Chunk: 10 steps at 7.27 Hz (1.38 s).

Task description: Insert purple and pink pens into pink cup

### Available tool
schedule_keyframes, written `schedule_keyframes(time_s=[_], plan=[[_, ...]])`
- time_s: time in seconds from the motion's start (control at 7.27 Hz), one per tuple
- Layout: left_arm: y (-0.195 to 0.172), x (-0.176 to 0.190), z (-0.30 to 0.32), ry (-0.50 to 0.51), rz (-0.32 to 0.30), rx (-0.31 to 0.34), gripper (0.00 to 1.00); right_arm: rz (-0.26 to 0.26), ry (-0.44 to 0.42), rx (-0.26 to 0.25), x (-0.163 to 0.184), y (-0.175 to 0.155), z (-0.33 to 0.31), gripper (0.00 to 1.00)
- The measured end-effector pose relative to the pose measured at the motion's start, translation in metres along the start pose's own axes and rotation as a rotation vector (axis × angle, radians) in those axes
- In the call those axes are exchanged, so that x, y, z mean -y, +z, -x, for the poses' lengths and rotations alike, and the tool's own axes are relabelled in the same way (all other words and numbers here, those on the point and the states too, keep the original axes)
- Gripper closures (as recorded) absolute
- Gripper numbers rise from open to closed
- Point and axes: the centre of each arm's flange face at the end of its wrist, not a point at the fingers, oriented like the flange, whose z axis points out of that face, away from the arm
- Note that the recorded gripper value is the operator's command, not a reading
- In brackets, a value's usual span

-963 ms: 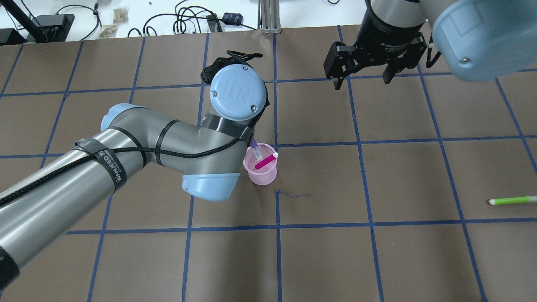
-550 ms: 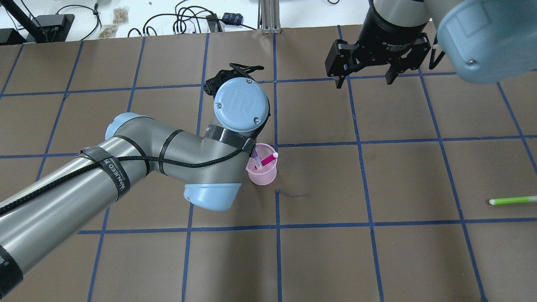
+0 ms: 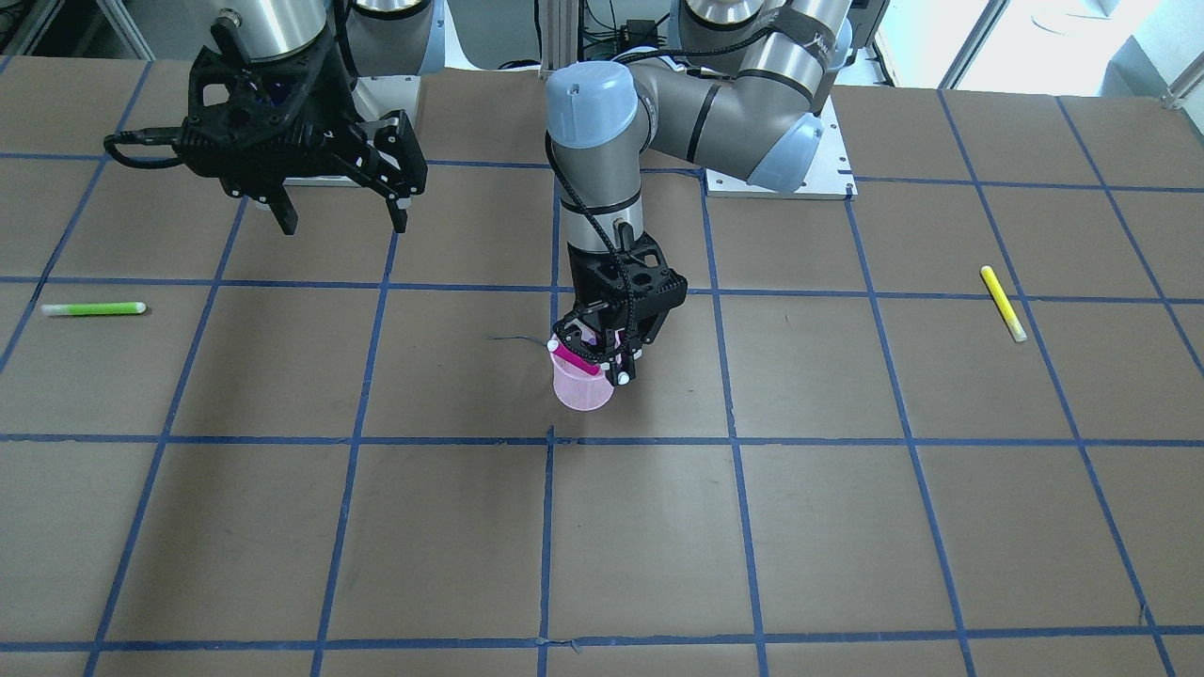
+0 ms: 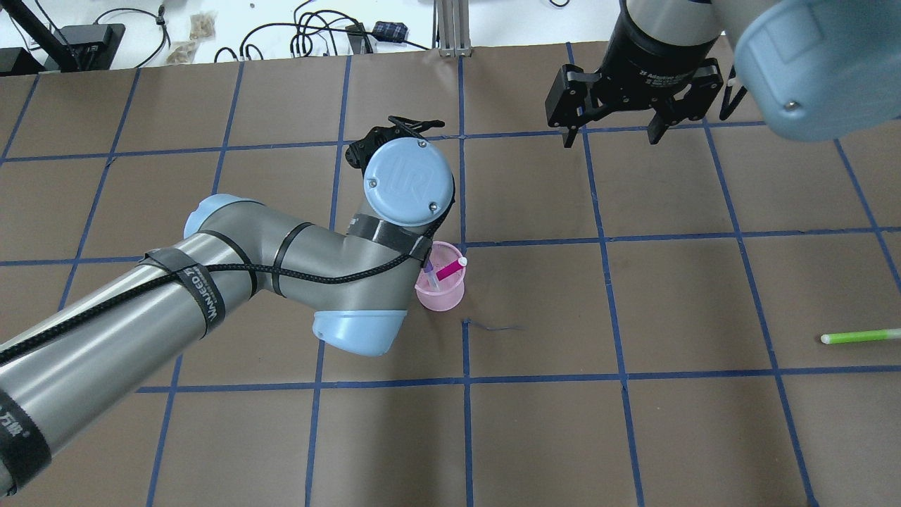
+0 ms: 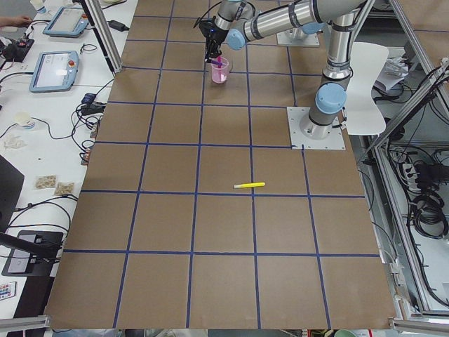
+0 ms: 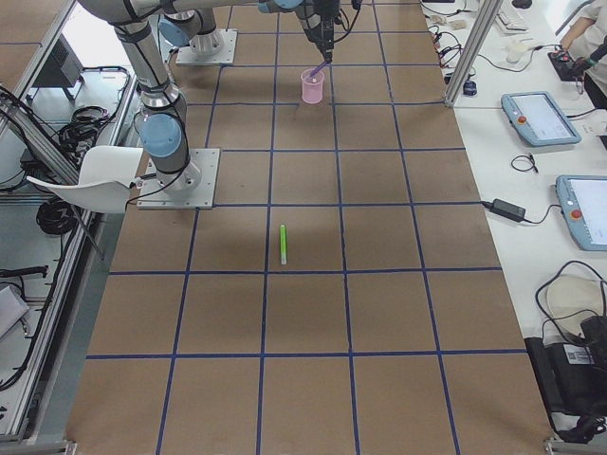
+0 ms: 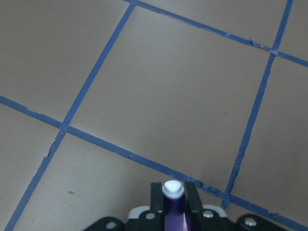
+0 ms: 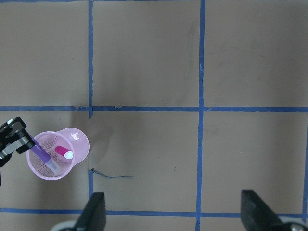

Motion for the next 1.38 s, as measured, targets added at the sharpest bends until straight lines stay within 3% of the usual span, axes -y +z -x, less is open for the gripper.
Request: schedule_keyframes(time_s=[0.14,0.28,0.69,0.96,1.38], plan=[[0.001,0.0,-0.001,0.0,0.001,-0.001,0.14,-0.001,0.007,-0.005,0.002,0.0,-0.005,0.0],[0.001,0.001,-0.002,0.0,0.0,-0.002,0.0,-0.001,0.02,-0.009,0.005,0.0,-0.014,0.0],[-0.003,0.007,-0.005,-0.002,-0.014,-0.017,0.0,0.004,0.044,-0.011,0.008,0.0,-0.027,0.0],[-0.03,0.041,-0.009,-0.003,-0.037,-0.053,0.0,0.004,0.044,-0.011,0.008,-0.001,-0.028,0.0],[-0.071,0.133,0.029,0.089,0.14,0.007,0.0,0.003,0.044,-0.009,0.007,-0.001,-0.027,0.0]])
